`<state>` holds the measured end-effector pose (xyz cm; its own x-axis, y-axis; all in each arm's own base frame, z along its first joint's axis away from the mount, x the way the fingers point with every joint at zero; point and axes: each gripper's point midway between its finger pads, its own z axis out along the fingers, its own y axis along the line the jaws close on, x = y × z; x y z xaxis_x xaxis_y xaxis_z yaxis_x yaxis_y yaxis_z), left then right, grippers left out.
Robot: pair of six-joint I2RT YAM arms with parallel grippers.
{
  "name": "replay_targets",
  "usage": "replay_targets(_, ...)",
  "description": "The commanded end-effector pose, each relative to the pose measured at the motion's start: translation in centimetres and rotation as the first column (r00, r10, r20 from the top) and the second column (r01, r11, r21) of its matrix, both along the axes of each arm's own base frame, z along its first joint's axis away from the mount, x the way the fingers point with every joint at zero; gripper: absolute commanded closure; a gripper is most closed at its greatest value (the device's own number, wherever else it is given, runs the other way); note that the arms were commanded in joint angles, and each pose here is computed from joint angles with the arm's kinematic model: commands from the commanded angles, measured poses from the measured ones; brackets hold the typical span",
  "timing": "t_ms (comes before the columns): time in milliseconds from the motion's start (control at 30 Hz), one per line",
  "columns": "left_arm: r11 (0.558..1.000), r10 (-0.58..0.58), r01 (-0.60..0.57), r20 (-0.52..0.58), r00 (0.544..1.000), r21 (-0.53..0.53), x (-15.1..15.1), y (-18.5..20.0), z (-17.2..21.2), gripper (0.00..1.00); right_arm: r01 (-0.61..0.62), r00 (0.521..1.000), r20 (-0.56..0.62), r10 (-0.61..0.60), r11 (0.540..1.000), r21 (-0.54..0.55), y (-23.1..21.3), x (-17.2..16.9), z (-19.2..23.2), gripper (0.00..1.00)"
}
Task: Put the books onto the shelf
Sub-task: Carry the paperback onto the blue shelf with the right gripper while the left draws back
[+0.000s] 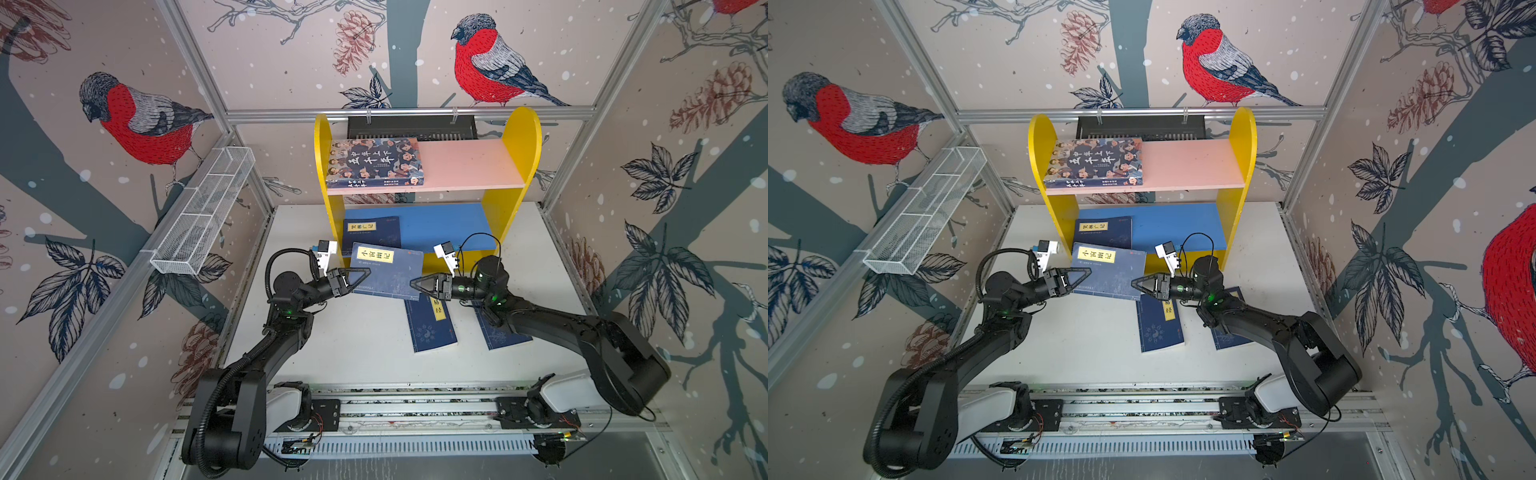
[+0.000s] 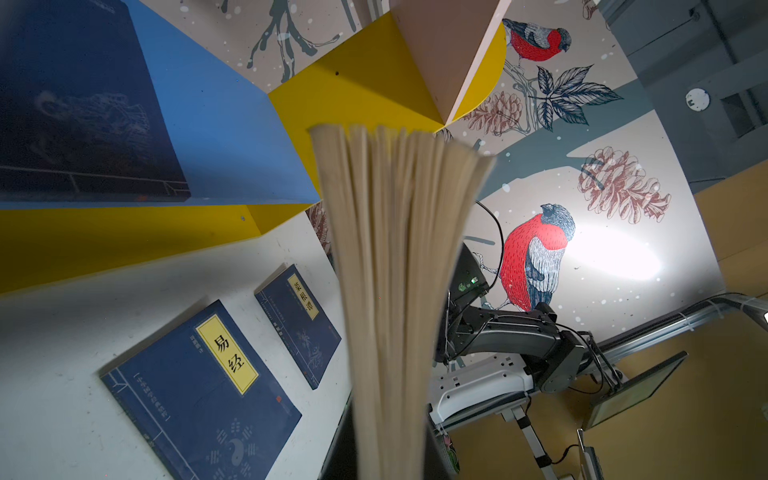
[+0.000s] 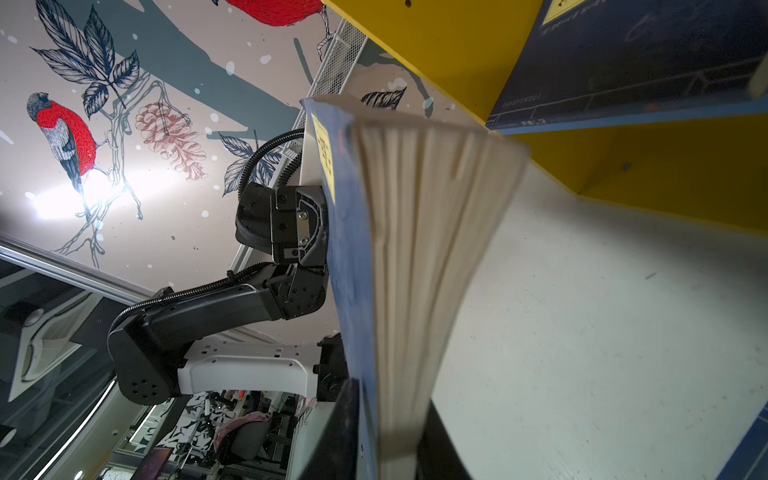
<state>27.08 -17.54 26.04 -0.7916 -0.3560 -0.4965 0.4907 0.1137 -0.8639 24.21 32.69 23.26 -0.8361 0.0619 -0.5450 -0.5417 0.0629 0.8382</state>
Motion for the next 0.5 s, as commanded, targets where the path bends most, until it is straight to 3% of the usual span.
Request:
replay_targets(0, 0.999, 0.031, -0.03, 0.063, 0.998, -0.013, 0.2, 0.4, 1.0, 1.0, -0.012, 0.998, 0.054, 0.009, 0.998, 0.058, 0.4, 0.4, 1.9, 0.91)
replay_targets(100, 0.998, 0.058, -0.058, 0.052, 0.997, -0.008, 0.7, 0.8, 0.7, 1.0, -0.014, 0.998, 0.058, 0.01, 0.998, 0.068, 0.5, 1.0, 2.1, 0.98)
replay_targets(267, 0.994, 0.108, -0.109, 0.033, 0.994, 0.014, 1.4, 1.7, -0.2, 0.93, -0.015, 0.998, 0.057, 0.01, 0.996, 0.092, 0.3, 2.3, 2.7, 0.99)
replay_targets(333, 0.993, 0.119, -0.119, 0.029, 0.993, 0.017, 1.6, 1.9, -0.4, 0.84, -0.029, 0.998, 0.059, 0.022, 0.994, 0.105, 0.3, 2.6, 3.0, 0.99)
replay_targets(467, 0.99, 0.135, -0.135, 0.031, 0.99, 0.025, 1.8, 2.3, -0.6, 0.56, -0.047, 0.997, 0.059, 0.041, 0.992, 0.113, 0.6, 3.3, 3.4, 0.99)
